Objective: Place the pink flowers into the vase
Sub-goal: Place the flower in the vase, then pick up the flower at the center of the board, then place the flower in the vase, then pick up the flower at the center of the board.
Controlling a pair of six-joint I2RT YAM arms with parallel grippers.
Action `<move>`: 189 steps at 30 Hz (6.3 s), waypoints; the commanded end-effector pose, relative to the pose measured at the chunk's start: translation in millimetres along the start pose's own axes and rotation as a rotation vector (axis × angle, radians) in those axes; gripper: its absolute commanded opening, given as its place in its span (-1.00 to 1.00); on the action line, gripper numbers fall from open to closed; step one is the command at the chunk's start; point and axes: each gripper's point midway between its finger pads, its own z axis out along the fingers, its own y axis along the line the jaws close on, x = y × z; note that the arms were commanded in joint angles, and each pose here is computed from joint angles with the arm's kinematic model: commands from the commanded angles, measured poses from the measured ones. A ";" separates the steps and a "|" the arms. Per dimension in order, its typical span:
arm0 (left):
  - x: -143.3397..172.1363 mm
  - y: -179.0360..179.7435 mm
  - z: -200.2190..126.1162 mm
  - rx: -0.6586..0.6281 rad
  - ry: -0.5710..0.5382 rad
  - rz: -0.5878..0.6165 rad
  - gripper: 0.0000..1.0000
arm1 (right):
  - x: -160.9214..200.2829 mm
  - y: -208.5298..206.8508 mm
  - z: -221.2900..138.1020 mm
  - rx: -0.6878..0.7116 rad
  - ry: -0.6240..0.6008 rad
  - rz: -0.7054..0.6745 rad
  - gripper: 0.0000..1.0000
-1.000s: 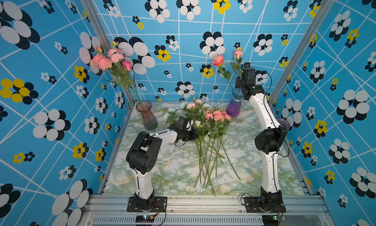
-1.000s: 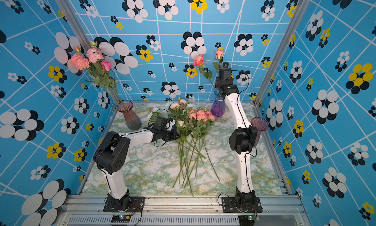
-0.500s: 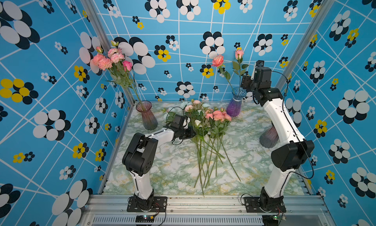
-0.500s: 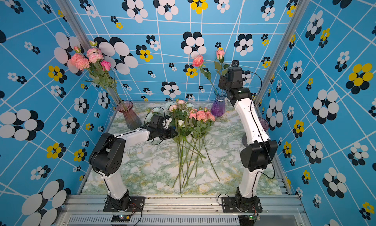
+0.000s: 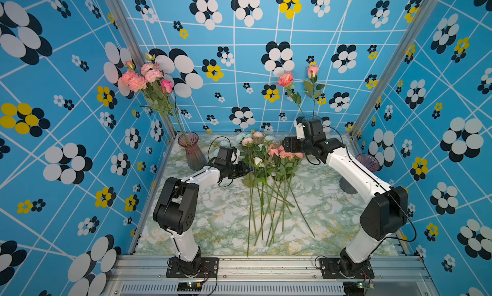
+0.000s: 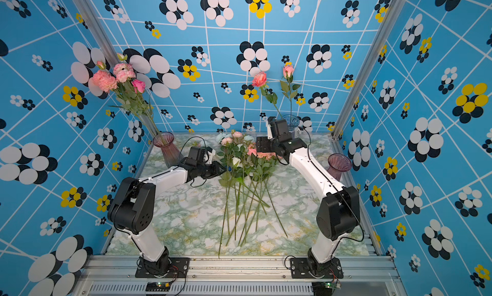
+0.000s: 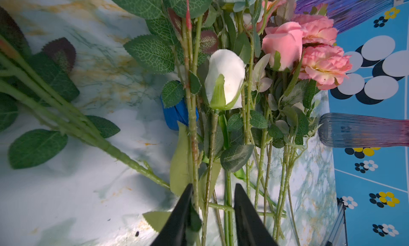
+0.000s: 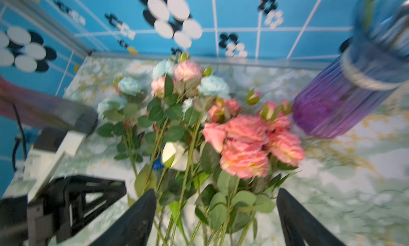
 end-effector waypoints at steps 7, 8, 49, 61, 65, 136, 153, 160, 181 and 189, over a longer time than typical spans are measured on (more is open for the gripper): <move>-6.3 26.8 -12.3 0.059 -0.050 -0.186 -0.32 | 89.1 72.8 42.9 -0.155 0.232 0.026 0.57; -5.4 28.5 -14.0 0.050 -0.050 -0.189 -0.32 | 97.9 80.3 46.3 -0.161 0.259 0.012 0.52; 17.2 42.2 -66.3 -0.019 -0.100 -0.215 -0.31 | 117.2 142.2 118.7 -0.124 0.423 -0.060 -0.99; 14.6 19.6 -66.5 -0.003 -0.115 -0.131 -0.31 | -8.2 150.7 13.6 -0.219 0.175 -0.097 -1.00; 11.7 1.6 -67.0 -0.003 -0.122 -0.059 -0.31 | -63.0 130.2 -31.0 -0.215 0.030 -0.100 -1.00; 32.8 -141.2 -26.0 0.130 -0.031 0.503 0.99 | -226.3 -172.6 -41.7 0.412 -0.643 0.026 -0.30; 35.2 -142.9 -24.4 0.129 -0.037 0.455 0.99 | -8.5 -96.0 -43.9 0.206 0.048 0.154 0.33; 36.4 -126.5 -32.8 0.082 -0.050 0.403 0.99 | 122.4 -45.0 -12.8 0.021 0.361 0.200 0.18; 44.5 -107.7 -42.3 0.040 -0.043 0.376 0.99 | 196.0 -13.5 58.7 -0.021 0.534 0.200 -0.33; 42.9 -108.2 -36.6 0.047 -0.034 0.371 0.99 | 162.2 -13.9 47.3 0.008 0.477 0.153 -0.83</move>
